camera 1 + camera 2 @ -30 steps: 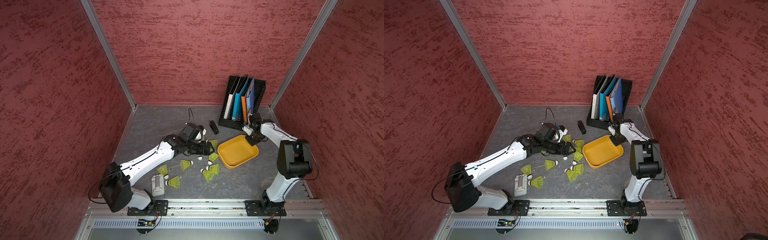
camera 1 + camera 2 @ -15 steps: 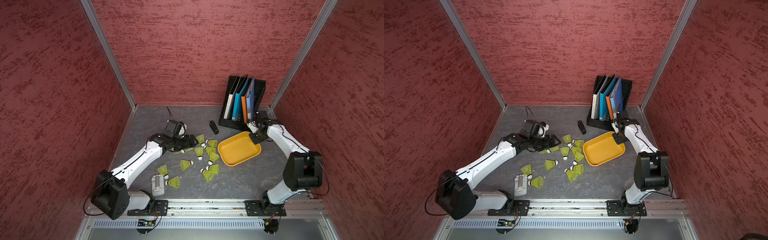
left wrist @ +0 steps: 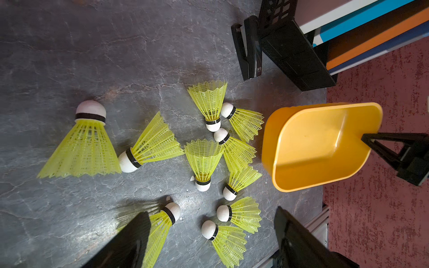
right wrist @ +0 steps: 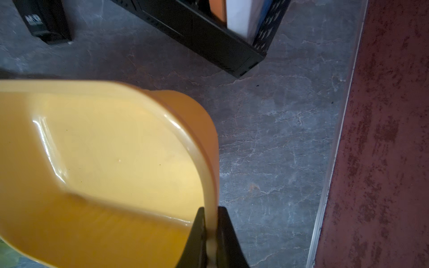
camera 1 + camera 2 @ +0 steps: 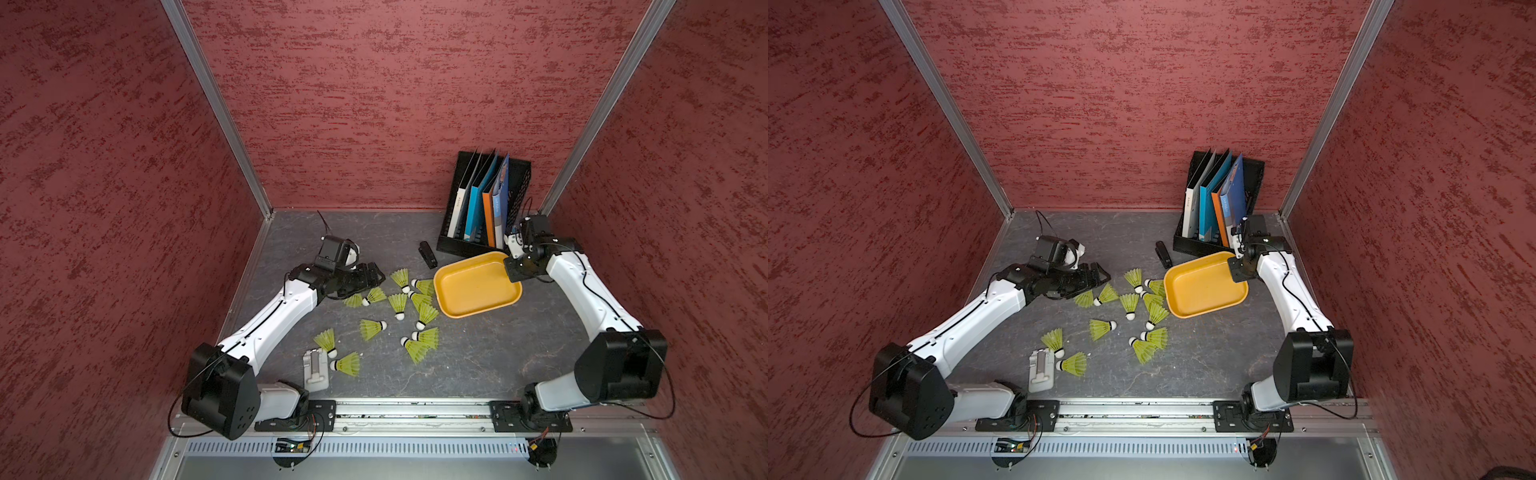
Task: Put the shuttlecocks into the storage box
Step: Pick up the storage box at the center of the board, then place the storage box at the center of the board.
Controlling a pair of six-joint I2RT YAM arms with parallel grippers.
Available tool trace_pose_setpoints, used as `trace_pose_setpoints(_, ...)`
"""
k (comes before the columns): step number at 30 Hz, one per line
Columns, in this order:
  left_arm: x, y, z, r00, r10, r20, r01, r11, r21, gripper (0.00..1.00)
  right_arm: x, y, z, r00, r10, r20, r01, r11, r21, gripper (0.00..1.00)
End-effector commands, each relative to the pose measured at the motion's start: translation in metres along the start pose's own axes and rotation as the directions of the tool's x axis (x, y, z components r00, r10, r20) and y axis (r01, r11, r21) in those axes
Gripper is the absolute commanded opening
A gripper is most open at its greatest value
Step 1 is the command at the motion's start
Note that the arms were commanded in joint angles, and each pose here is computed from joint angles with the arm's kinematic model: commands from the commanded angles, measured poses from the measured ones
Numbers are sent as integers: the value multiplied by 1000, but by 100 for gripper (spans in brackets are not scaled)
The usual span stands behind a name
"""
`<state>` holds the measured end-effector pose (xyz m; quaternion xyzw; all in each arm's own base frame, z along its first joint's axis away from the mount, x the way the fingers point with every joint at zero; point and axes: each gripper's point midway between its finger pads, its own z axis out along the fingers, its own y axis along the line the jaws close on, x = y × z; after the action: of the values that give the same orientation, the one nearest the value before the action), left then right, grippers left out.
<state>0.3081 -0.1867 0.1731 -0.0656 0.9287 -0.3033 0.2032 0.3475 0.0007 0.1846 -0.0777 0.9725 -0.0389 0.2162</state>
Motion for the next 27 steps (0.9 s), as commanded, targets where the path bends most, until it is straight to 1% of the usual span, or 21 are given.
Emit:
trace_pose_setpoints(1,-7,-2,-2,1000,11,20,-11,1000,11,87,-12,9,-36,992,101,75,-95,993,-76,0)
trace_pose_setpoints(7,-12,-5,-5,999,9,35,-10,1000,16,88,-21,22,-62,972,208,108,-187,966,-179,0)
trace_pose_setpoints(12,-18,-8,-12,998,6,66,-8,1000,25,88,-34,40,-76,941,329,85,-295,915,-275,0)
trace_pose_setpoints(14,-21,-10,-17,996,7,84,-9,1000,28,88,-41,47,-77,932,351,89,-319,912,-260,0)
trace_pose_setpoints(17,-25,-12,-22,994,15,109,-19,999,38,87,-53,65,-76,936,336,109,-307,926,-219,0)
trace_pose_setpoints(18,-26,-13,-23,993,21,118,-27,999,45,88,-57,76,-68,941,326,96,-301,930,-211,0)
trace_pose_setpoints(21,-31,-20,-30,988,41,148,-56,994,96,87,-70,105,-59,946,316,76,-299,937,-178,0)
trace_pose_setpoints(24,-37,-26,-43,976,60,207,-89,987,132,87,-86,134,-49,945,321,60,-307,936,-171,0)
trace_pose_setpoints(27,-44,-26,-61,956,73,283,-114,985,131,87,-105,163,-39,947,315,62,-298,935,-191,0)
